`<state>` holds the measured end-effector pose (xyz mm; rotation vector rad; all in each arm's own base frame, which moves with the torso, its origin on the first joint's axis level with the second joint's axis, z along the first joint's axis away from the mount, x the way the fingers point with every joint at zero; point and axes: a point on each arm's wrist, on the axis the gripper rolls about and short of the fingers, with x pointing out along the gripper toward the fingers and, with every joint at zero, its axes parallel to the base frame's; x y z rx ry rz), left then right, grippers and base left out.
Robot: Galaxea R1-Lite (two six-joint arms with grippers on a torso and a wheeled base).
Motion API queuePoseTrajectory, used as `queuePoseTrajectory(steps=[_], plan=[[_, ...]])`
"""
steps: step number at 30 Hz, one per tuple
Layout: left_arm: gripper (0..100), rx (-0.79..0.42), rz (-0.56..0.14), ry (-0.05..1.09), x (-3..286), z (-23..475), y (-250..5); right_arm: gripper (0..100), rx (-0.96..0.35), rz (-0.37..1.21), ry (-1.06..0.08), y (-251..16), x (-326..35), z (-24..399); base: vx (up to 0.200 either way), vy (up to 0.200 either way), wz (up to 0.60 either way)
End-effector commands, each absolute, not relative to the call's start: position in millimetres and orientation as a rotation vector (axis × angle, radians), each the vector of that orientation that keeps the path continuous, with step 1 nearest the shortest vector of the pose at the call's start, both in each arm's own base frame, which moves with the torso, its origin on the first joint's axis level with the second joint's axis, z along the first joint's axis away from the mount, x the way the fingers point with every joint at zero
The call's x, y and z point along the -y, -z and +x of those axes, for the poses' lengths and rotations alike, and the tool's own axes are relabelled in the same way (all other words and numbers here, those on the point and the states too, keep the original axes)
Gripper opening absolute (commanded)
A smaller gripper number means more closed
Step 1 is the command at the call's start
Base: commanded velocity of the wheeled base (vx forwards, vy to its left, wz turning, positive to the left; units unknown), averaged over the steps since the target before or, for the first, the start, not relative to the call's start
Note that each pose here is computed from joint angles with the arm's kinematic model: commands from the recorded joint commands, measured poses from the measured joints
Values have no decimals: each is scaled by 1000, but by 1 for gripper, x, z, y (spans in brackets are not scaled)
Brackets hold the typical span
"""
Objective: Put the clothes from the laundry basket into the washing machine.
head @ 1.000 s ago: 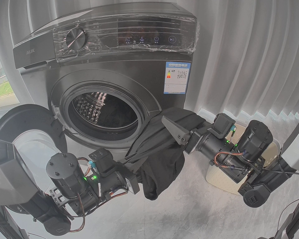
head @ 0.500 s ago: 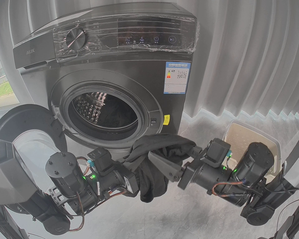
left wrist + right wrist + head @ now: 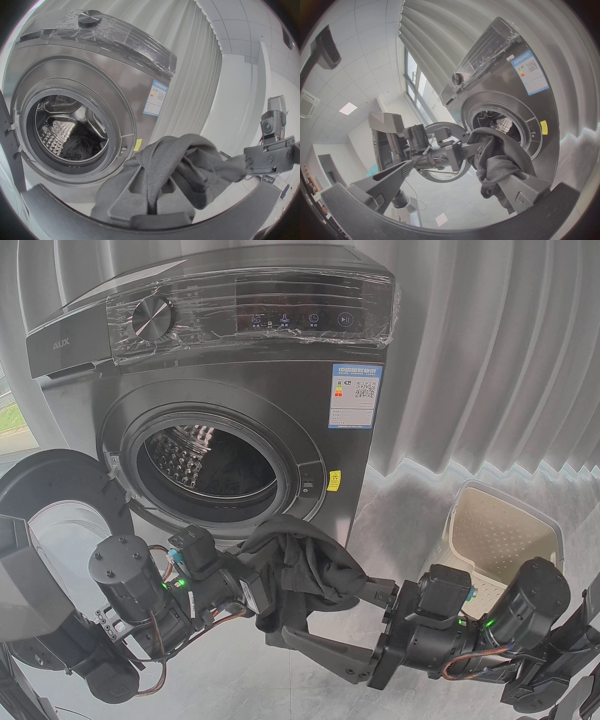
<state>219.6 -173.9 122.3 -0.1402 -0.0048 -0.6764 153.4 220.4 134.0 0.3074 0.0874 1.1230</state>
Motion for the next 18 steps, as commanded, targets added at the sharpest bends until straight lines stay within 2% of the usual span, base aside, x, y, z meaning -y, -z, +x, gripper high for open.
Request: queuePoseTrajectory(steps=[1,7,15,18], plan=[[0,11,-142,659,171,224,-123,100,-38,328,-1173,-150,-212,144,0,0,0],[0,20,-146,644,168,228,-125,100,-65,357,-1280,-155,-201,126,0,0,0],[0,41,-154,626,165,232,-129,100,-50,362,-1275,-158,-197,127,0,0,0],[0,44,-154,626,165,232,-130,100,-44,350,-1225,-157,-192,136,0,0,0]])
